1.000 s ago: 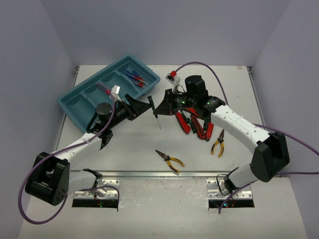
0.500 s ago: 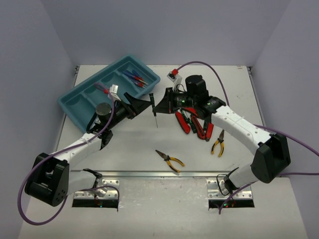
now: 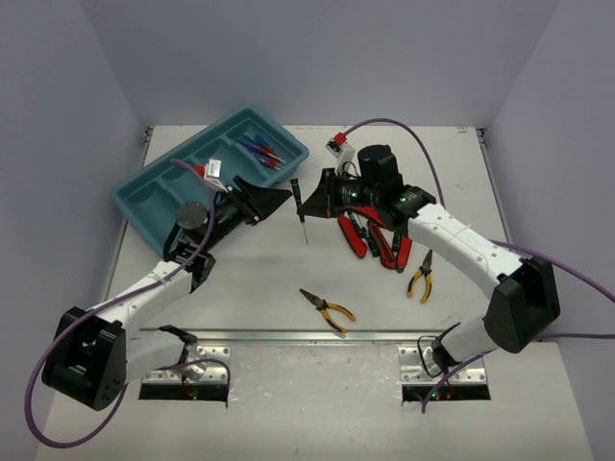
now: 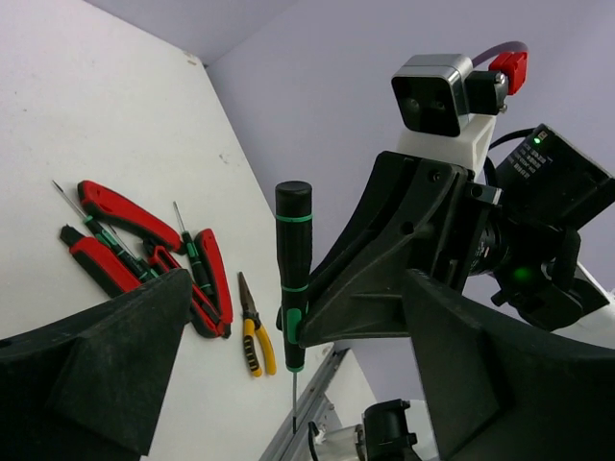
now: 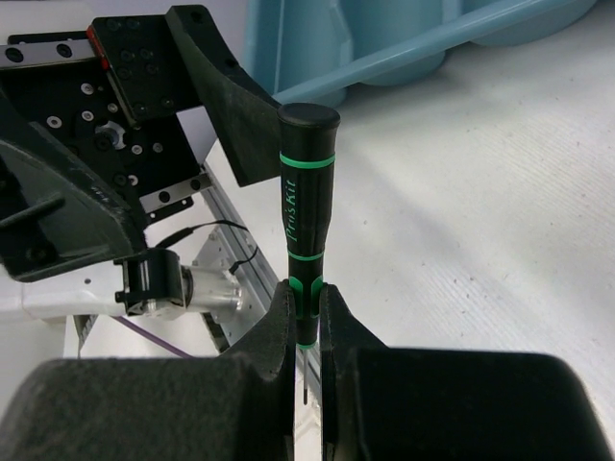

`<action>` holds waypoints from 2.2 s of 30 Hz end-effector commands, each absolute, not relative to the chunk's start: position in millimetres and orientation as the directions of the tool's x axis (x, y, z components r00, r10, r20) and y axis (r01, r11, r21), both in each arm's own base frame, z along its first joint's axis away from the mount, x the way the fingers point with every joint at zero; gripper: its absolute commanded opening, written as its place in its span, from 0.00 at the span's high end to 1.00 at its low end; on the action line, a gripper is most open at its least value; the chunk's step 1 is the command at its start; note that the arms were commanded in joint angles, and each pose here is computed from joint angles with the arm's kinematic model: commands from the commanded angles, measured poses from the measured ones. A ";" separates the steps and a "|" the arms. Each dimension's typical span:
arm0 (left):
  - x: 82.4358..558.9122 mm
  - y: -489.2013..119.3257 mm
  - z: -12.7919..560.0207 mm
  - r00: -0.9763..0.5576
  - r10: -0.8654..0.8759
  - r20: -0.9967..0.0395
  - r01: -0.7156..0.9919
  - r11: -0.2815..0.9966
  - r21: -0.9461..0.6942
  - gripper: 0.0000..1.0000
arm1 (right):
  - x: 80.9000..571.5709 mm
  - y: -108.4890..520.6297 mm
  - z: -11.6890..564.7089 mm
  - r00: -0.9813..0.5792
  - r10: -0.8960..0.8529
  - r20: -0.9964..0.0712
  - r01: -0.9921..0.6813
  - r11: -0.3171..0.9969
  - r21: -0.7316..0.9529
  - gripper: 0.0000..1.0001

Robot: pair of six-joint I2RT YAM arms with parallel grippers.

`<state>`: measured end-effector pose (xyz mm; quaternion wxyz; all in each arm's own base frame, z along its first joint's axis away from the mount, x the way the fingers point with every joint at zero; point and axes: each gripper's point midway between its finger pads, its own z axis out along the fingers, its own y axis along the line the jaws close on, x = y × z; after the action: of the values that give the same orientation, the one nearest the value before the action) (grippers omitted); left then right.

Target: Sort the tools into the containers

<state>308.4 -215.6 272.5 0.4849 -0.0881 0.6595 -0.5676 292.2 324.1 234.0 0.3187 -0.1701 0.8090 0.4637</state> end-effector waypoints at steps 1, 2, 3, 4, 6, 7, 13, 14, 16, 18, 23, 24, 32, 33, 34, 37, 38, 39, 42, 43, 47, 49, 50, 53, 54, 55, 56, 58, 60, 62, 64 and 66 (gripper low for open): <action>309.7 -226.8 296.9 -0.496 -0.662 -0.562 0.518 0.294 -0.803 0.22 | 287.7 334.0 250.3 -0.716 0.023 -0.698 -0.620 0.438 0.650 1.00; 310.7 -228.7 296.7 -0.501 -0.660 -0.560 0.519 0.289 -0.804 0.28 | 285.8 335.6 251.9 -0.715 0.017 -0.699 -0.627 0.428 0.652 1.00; 311.5 -230.9 298.5 -0.503 -0.659 -0.559 0.524 0.281 -0.804 0.30 | 283.8 337.4 252.6 -0.715 0.008 -0.699 -0.633 0.417 0.652 1.00; 311.2 -232.3 299.3 -0.507 -0.656 -0.559 0.527 0.276 -0.803 0.31 | 282.9 338.2 252.9 -0.715 0.003 -0.699 -0.636 0.412 0.652 1.00; 312.6 -240.5 304.2 -0.517 -0.647 -0.561 0.543 0.259 -0.799 0.35 | 281.7 341.9 252.5 -0.721 -0.011 -0.693 -0.638 0.401 0.657 1.00; 313.2 -245.0 305.1 -0.523 -0.640 -0.562 0.547 0.253 -0.798 0.38 | 281.2 343.2 250.5 -0.727 -0.017 -0.686 -0.634 0.399 0.662 1.00; 318.1 -249.5 317.4 -0.505 -0.649 -0.569 0.565 0.250 -0.786 0.76 | 283.7 343.1 240.3 -0.739 -0.016 -0.674 -0.618 0.416 0.667 1.00; 319.1 -249.2 317.0 -0.502 -0.649 -0.572 0.563 0.256 -0.786 0.81 | 284.2 342.8 240.5 -0.737 -0.013 -0.676 -0.618 0.417 0.666 1.00; 322.0 -250.2 312.7 -0.511 -0.641 -0.573 0.549 0.270 -0.791 0.93 | 284.8 342.9 240.9 -0.737 -0.013 -0.676 -0.617 0.419 0.666 1.00; 324.5 -250.4 307.7 -0.517 -0.636 -0.573 0.534 0.284 -0.797 1.00 | 286.0 342.1 241.8 -0.735 -0.008 -0.678 -0.616 0.424 0.664 1.00; 336.0 -245.3 284.9 -0.521 -0.627 -0.579 0.454 0.371 -0.810 1.00 | 295.8 333.3 241.5 -0.736 0.027 -0.676 -0.590 0.463 0.661 0.92; 340.6 -241.3 272.7 -0.524 -0.620 -0.583 0.407 0.419 -0.811 1.00 | 298.8 329.8 238.2 -0.742 0.040 -0.669 -0.571 0.486 0.662 0.77; 445.2 -101.3 217.5 -0.343 -0.665 -0.664 -0.252 0.746 -0.616 1.00 | 338.7 239.1 214.4 -0.704 0.149 -0.695 -0.352 0.776 0.523 0.01; 456.2 -88.7 207.9 -0.342 -0.673 -0.656 -0.292 0.739 -0.607 1.00 | 343.6 222.7 212.7 -0.705 0.170 -0.688 -0.317 0.793 0.521 0.01; 471.4 -72.9 213.8 -0.301 -0.676 -0.672 -0.336 0.735 -0.589 1.00 | 345.8 209.3 211.1 -0.705 0.186 -0.684 -0.289 0.806 0.517 0.01; 504.4 -33.2 214.5 -0.238 -0.671 -0.702 -0.452 0.716 -0.531 1.00 | 348.1 170.8 200.7 -0.715 0.218 -0.664 -0.195 0.850 0.489 0.01; 514.6 -24.9 203.2 -0.245 -0.666 -0.705 -0.490 0.713 -0.502 1.00 | 348.5 158.7 194.5 -0.716 0.214 -0.664 -0.163 0.874 0.457 0.01; 526.5 -18.2 185.4 -0.261 -0.658 -0.707 -0.530 0.710 -0.465 1.00 | 349.2 146.7 187.4 -0.714 0.197 -0.672 -0.134 0.904 0.407 0.01; 548.7 -8.1 163.2 -0.278 -0.653 -0.705 -0.588 0.696 -0.412 0.91 | 343.2 129.8 170.1 -0.732 0.147 -0.665 -0.102 0.942 0.320 0.01; 553.6 -6.9 158.5 -0.277 -0.656 -0.702 -0.595 0.691 -0.410 0.83 | 341.2 125.7 164.0 -0.740 0.131 -0.660 -0.096 0.950 0.297 0.01; 568.3 -3.9 150.6 -0.273 -0.654 -0.705 -0.607 0.686 -0.401 0.58 | 335.2 127.4 146.0 -0.774 0.079 -0.628 -0.128 0.952 0.277 0.06; 572.1 -1.2 150.3 -0.279 -0.661 -0.697 -0.619 0.678 -0.396 0.43 | 335.8 127.8 136.6 -0.791 0.042 -0.611 -0.141 0.958 0.248 0.17; 573.4 -1.5 153.6 -0.274 -0.667 -0.693 -0.616 0.675 -0.406 0.35 | 336.1 127.9 126.7 -0.805 0.010 -0.593 -0.145 0.966 0.214 0.25; 565.0 -3.1 186.6 -0.229 -0.679 -0.698 -0.582 0.670 -0.461 0.16 | 341.4 129.2 105.4 -0.829 -0.077 -0.553 -0.157 0.983 0.098 0.43; 559.3 -3.5 195.3 -0.219 -0.677 -0.703 -0.571 0.673 -0.470 0.12 | 342.5 131.2 98.3 -0.836 -0.100 -0.539 -0.167 0.983 0.076 0.47; 547.7 -5.6 203.1 -0.218 -0.682 -0.698 -0.558 0.674 -0.484 0.07 | 345.4 134.6 90.6 -0.844 -0.123 -0.522 -0.179 0.982 0.057 0.52; 535.3 -7.9 210.1 -0.217 -0.688 -0.693 -0.545 0.674 -0.498 0.01 | 348.2 138.2 82.5 -0.851 -0.147 -0.504 -0.192 0.981 0.038 0.57; 503.8 -16.4 225.1 -0.215 -0.697 -0.684 -0.503 0.679 -0.534 0.00 | 356.2 146.5 68.4 -0.858 -0.193 -0.476 -0.220 0.976 -0.001 0.62; 472.5 -28.9 234.2 -0.212 -0.699 -0.683 -0.443 0.692 -0.570 0.00 | 367.1 150.1 59.0 -0.856 -0.220 -0.467 -0.228 0.973 -0.041 0.65; 436.4 -41.4 214.2 -0.246 -0.690 -0.681 -0.413 0.710 -0.570 0.00 | 380.2 155.2 47.0 -0.860 -0.237 -0.452 -0.235 0.970 -0.063 0.66; 417.6 -43.8 228.4 -0.213 -0.685 -0.696 -0.359 0.718 -0.597 0.00 | 392.5 156.9 44.1 -0.859 -0.241 -0.452 -0.225 0.970 -0.089 0.67; 401.6 -45.4 227.4 -0.216 -0.676 -0.704 -0.331 0.729 -0.599 0.00 | 401.3 158.7 37.4 -0.864 -0.250 -0.436 -0.225 0.968 -0.110 0.67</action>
<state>423.7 -31.1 222.0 0.5044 -0.3637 0.7732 -0.1244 358.8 157.4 22.5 0.1863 -0.1218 0.9749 0.0079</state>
